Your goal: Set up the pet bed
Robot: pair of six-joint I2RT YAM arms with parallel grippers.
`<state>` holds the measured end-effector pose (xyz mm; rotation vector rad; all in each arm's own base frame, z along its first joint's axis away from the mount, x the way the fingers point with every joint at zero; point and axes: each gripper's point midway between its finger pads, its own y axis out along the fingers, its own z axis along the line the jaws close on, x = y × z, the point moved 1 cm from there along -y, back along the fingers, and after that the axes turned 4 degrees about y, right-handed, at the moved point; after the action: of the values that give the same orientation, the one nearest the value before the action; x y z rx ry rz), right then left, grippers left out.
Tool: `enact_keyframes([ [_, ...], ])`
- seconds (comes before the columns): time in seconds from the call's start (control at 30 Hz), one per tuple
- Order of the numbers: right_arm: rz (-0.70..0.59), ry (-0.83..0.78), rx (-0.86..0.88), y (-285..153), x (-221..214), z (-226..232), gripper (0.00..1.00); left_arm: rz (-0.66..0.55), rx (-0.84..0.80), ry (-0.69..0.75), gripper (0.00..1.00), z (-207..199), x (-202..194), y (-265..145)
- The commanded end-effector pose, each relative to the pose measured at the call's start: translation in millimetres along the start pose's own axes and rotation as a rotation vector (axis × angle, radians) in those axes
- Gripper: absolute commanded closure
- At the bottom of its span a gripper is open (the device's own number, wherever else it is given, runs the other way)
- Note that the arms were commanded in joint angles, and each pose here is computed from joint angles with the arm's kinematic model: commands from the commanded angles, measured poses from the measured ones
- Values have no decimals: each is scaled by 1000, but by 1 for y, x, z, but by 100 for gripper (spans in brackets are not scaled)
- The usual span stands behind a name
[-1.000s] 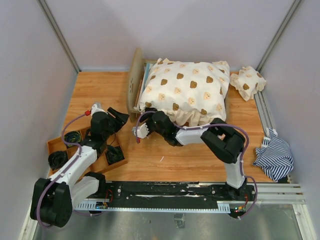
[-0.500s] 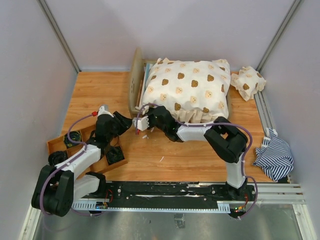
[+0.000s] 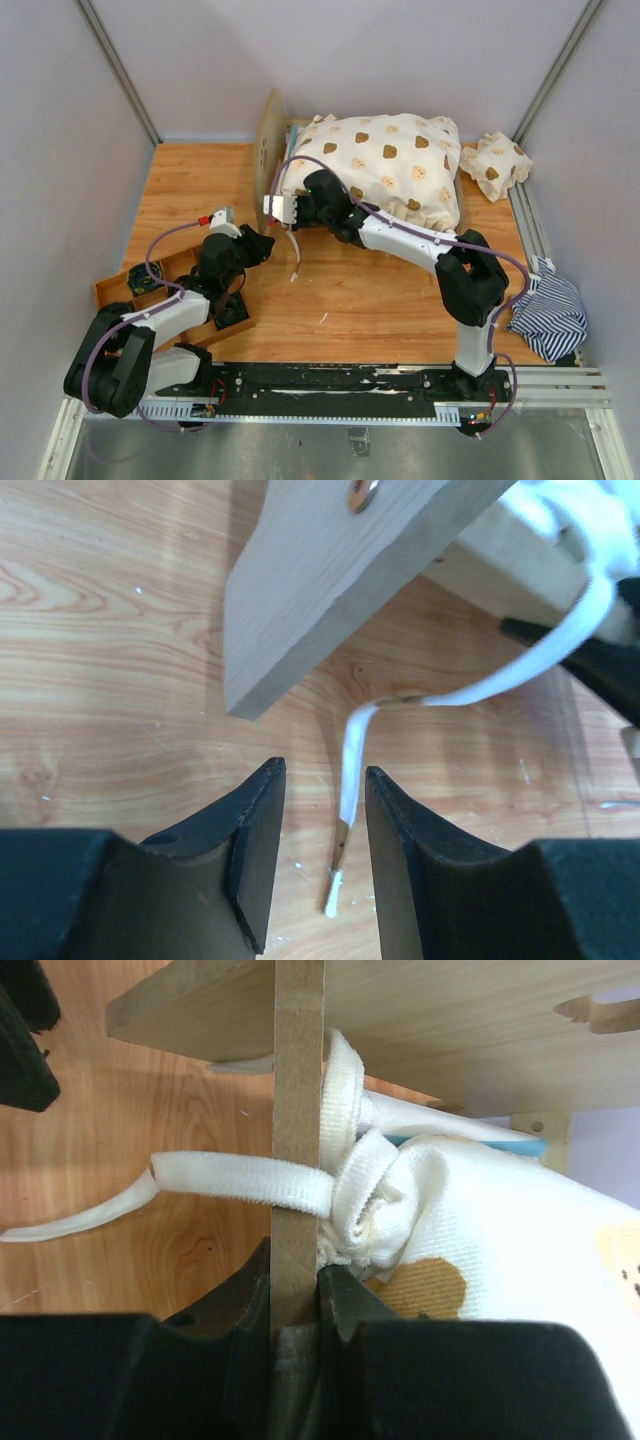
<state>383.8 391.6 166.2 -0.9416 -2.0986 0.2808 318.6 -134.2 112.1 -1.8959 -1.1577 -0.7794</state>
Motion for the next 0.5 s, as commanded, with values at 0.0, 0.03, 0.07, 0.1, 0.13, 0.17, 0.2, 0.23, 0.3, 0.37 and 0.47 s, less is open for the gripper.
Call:
enact_keyframes([
  [0.0, -164, 180, 110, -17, 49, -20, 100, -103, 11, 102, 58, 3, 17, 5],
  [0.03, -171, 204, 141, -17, 51, -19, 100, -109, 13, 119, 58, 3, 19, 7],
  [0.07, -172, 221, 167, -16, 51, -16, 100, -109, 14, 137, 58, 4, 20, 9],
  [0.1, -168, 233, 181, -15, 51, -14, 100, -112, 17, 151, 58, 4, 22, 10],
  [0.13, -167, 246, 191, -15, 51, -14, 100, -117, 28, 161, 58, 6, 23, 13],
  [0.17, -168, 266, 208, -15, 51, -12, 100, -130, 39, 174, 58, 7, 26, 15],
  [0.2, -179, 294, 225, -16, 53, -13, 100, -139, 46, 187, 58, 9, 28, 17],
  [0.23, -185, 321, 242, -16, 55, -13, 100, -148, 48, 201, 58, 9, 29, 20],
  [0.3, -191, 375, 270, -16, 58, -12, 100, -164, 38, 231, 59, 8, 32, 22],
  [0.37, -195, 403, 282, -15, 61, -12, 100, -175, 19, 262, 59, 4, 33, 24],
  [0.47, -198, 436, 272, -16, 66, -17, 100, -160, -16, 265, 59, -3, 27, 25],
])
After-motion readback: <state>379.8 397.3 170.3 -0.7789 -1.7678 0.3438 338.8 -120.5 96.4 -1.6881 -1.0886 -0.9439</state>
